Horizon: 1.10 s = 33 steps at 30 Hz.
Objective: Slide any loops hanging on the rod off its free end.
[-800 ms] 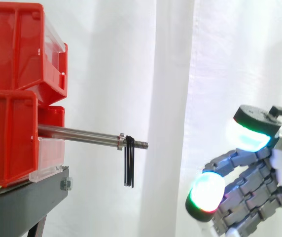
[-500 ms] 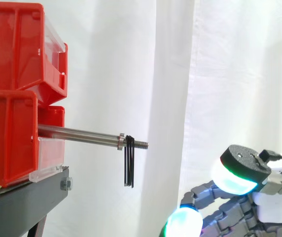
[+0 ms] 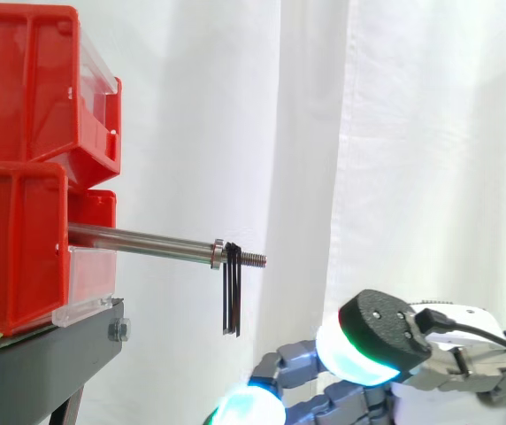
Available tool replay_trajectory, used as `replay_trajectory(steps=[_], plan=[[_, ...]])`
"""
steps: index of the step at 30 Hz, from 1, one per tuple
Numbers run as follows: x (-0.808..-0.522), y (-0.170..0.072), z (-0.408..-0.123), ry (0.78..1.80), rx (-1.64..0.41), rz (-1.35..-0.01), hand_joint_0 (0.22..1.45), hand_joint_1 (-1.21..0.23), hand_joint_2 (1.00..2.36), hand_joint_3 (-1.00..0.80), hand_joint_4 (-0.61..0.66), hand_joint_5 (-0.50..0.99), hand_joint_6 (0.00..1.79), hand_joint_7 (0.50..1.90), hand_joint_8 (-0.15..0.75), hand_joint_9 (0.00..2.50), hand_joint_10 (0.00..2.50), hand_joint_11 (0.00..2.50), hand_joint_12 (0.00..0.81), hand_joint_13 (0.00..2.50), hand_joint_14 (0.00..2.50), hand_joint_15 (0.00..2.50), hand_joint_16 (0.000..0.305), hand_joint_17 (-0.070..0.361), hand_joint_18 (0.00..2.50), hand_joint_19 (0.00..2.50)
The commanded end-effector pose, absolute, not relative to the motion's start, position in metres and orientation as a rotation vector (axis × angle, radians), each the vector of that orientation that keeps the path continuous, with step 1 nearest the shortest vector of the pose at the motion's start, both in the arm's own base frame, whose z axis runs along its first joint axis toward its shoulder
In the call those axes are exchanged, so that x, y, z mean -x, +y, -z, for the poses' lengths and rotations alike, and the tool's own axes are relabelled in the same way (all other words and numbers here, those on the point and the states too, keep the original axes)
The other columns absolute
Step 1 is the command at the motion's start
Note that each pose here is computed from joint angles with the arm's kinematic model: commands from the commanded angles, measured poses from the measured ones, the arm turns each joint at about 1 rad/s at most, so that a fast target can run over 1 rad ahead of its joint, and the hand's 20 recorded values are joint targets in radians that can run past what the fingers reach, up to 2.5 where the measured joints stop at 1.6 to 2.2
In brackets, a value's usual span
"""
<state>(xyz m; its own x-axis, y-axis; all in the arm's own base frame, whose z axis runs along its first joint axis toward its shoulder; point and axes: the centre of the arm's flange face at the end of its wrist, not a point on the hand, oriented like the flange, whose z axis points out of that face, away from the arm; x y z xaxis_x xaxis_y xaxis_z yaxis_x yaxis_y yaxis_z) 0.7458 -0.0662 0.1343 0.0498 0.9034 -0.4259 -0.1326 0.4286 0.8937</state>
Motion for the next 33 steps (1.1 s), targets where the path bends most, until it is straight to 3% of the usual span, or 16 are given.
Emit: replay_trajectory(steps=[1, 7, 12, 14, 33], plan=[[-0.759, -0.065, -0.128, 1.264, -0.775, -0.947, 0.48, -0.50, 1.00, -0.50, 0.28, -0.22, 0.50, 0.92, 0.306, 0.58, 0.00, 0.10, 0.348, 0.52, 0.00, 0.00, 0.058, 0.130, 0.57, 0.19], [-0.769, -0.066, -0.125, 1.243, -0.766, -0.954, 0.49, -0.49, 1.00, -0.50, 0.28, -0.21, 0.50, 0.92, 0.306, 0.58, 0.00, 0.10, 0.345, 0.53, 0.00, 0.00, 0.058, 0.130, 0.57, 0.19], [-0.794, -0.065, -0.102, 1.239, -0.747, -0.997, 0.50, -0.48, 1.00, -0.50, 0.28, -0.21, 0.50, 0.92, 0.306, 0.58, 0.00, 0.10, 0.341, 0.53, 0.00, 0.00, 0.057, 0.129, 0.57, 0.20], [-0.803, -0.064, -0.106, 1.234, -0.734, -1.036, 0.50, -0.48, 1.00, -0.50, 0.29, -0.21, 0.50, 0.93, 0.306, 0.58, 0.00, 0.10, 0.340, 0.53, 0.00, 0.00, 0.057, 0.128, 0.57, 0.21], [-0.803, -0.075, -0.114, 1.249, -0.648, -1.048, 0.51, -0.48, 1.00, -0.50, 0.29, -0.20, 0.50, 0.98, 0.306, 0.60, 0.00, 0.11, 0.331, 0.58, 0.00, 0.00, 0.056, 0.125, 0.63, 0.23]])
